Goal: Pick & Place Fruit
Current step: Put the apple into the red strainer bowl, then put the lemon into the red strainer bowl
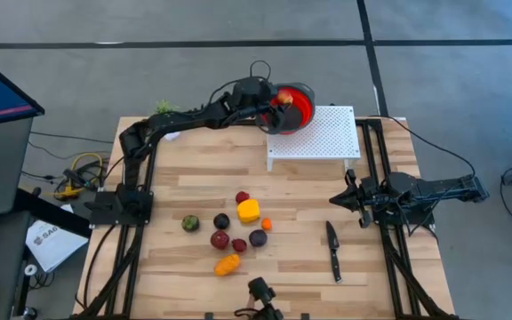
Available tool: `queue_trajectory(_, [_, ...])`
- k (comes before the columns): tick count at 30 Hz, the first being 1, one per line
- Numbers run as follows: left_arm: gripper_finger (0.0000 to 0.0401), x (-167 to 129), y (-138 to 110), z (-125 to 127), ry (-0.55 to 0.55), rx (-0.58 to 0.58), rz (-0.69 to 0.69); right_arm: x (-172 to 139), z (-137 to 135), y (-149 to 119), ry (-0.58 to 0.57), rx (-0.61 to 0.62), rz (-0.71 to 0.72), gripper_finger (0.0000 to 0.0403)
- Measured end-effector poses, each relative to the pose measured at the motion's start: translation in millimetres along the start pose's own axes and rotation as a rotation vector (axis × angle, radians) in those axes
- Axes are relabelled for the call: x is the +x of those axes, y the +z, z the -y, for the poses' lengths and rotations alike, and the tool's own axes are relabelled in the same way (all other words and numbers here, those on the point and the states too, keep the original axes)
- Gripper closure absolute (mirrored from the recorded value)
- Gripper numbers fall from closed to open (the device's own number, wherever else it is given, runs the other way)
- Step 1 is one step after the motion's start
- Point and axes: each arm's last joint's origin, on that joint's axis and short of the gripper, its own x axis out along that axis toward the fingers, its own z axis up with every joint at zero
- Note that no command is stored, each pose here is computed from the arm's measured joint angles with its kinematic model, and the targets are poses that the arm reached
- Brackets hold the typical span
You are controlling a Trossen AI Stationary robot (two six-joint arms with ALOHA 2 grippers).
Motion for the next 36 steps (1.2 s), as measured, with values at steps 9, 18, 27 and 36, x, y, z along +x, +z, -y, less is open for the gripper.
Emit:
queue_trajectory(9, [0.0093, -0.1, -0.4, 0.1, 0.002, 0.0, -0.007, 0.0, -0.1, 0.1, 0.0, 0.0, 0.001, 0.0397])
queue_trajectory(18, [0.0074, -2.0, 1.9, -0.3, 0.002, 0.0, -0.002, 0.0, 0.0, 0.1, 0.0, 0.0, 0.0, 0.0397])
queue_trajectory(27, [0.0086, -76.6, 58.2, 35.6, -0.13, 0.308, -0.018, 0.0, 0.0, 0.0, 0.0, 0.0, 0.0, 0.0397])
queue_trajectory(36, [0.0105, -162.0, 16.1, 87.9, -0.513, 0.385, -0.187, -0.1, 0.0, 0.2, 0.0, 0.0, 0.001, 0.0397])
